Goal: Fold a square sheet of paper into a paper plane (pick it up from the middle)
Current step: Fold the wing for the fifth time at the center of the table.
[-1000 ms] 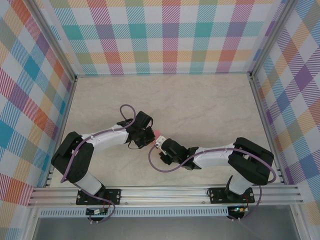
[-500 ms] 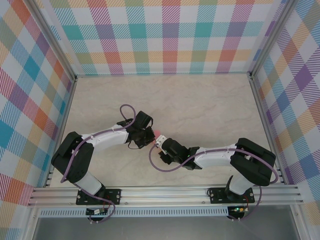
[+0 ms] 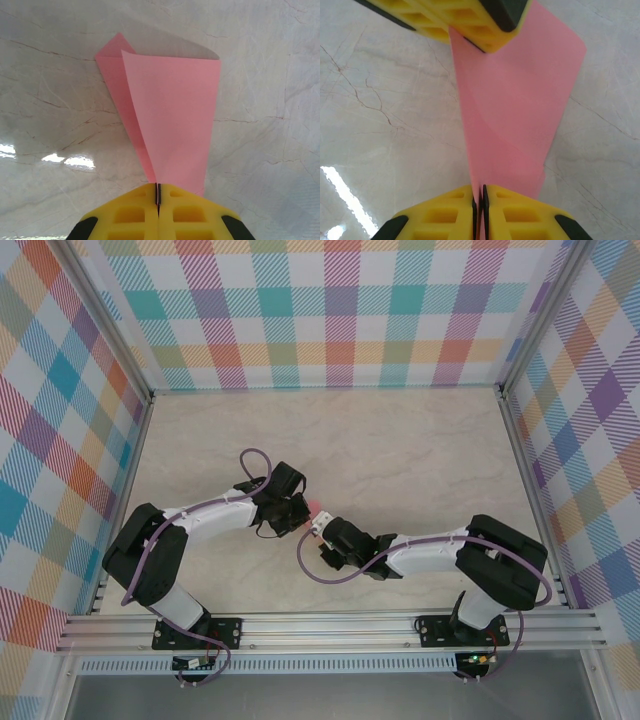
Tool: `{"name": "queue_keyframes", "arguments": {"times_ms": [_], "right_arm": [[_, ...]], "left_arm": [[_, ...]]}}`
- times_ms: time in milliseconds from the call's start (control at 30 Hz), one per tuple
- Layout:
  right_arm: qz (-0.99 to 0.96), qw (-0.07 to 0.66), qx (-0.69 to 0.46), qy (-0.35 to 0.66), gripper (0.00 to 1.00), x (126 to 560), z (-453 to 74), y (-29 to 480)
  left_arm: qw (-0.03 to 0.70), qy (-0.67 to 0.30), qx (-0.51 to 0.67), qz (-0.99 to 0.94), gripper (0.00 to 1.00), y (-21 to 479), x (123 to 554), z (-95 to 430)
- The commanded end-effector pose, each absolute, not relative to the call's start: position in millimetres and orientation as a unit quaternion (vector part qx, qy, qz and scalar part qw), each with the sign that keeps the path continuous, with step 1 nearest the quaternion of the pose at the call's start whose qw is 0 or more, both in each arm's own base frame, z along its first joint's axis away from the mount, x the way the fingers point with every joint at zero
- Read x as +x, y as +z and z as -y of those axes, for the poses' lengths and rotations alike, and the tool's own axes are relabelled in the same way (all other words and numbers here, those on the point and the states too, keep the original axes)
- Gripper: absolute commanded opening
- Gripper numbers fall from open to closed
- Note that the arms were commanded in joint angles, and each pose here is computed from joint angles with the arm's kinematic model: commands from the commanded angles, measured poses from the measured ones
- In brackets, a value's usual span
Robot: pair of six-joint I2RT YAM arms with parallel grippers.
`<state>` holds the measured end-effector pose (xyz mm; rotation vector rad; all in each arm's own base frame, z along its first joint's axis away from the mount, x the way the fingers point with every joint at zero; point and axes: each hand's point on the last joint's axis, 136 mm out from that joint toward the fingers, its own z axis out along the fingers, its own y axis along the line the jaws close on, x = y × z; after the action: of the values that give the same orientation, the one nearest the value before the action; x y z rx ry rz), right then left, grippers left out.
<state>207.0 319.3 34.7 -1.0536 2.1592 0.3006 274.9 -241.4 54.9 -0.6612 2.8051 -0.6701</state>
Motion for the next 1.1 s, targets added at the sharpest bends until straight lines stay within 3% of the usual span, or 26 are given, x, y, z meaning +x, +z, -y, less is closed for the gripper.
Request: {"name": "queue_keyframes", "arguments": {"times_ms": [0, 200, 400, 600, 1067], "right_arm": [[-0.838, 0.349, -0.406, 0.104, 0.13, 206.9, -317.4, 29.5], [-0.835, 0.359, -0.403, 0.109, 0.10, 208.0, -318.2, 35.9], [-0.830, 0.376, -0.392, 0.130, 0.19, 208.2, -321.6, 50.6], [-0.823, 0.378, -0.399, 0.145, 0.21, 205.4, -326.2, 56.0], [-0.837, 0.360, -0.396, 0.116, 0.10, 207.2, -318.1, 37.4]], "left_arm": [[0.095, -0.224, -0.214, -0.946, 0.00, 64.6, 275.9, 242.9], [0.095, -0.223, -0.214, -0.946, 0.00, 65.0, 277.3, 243.3], [0.093, -0.222, -0.213, -0.947, 0.00, 63.6, 276.8, 243.6], [0.090, -0.220, -0.213, -0.948, 0.00, 61.4, 275.8, 243.3], [0.091, -0.222, -0.210, -0.948, 0.00, 63.6, 277.2, 245.2]]}}
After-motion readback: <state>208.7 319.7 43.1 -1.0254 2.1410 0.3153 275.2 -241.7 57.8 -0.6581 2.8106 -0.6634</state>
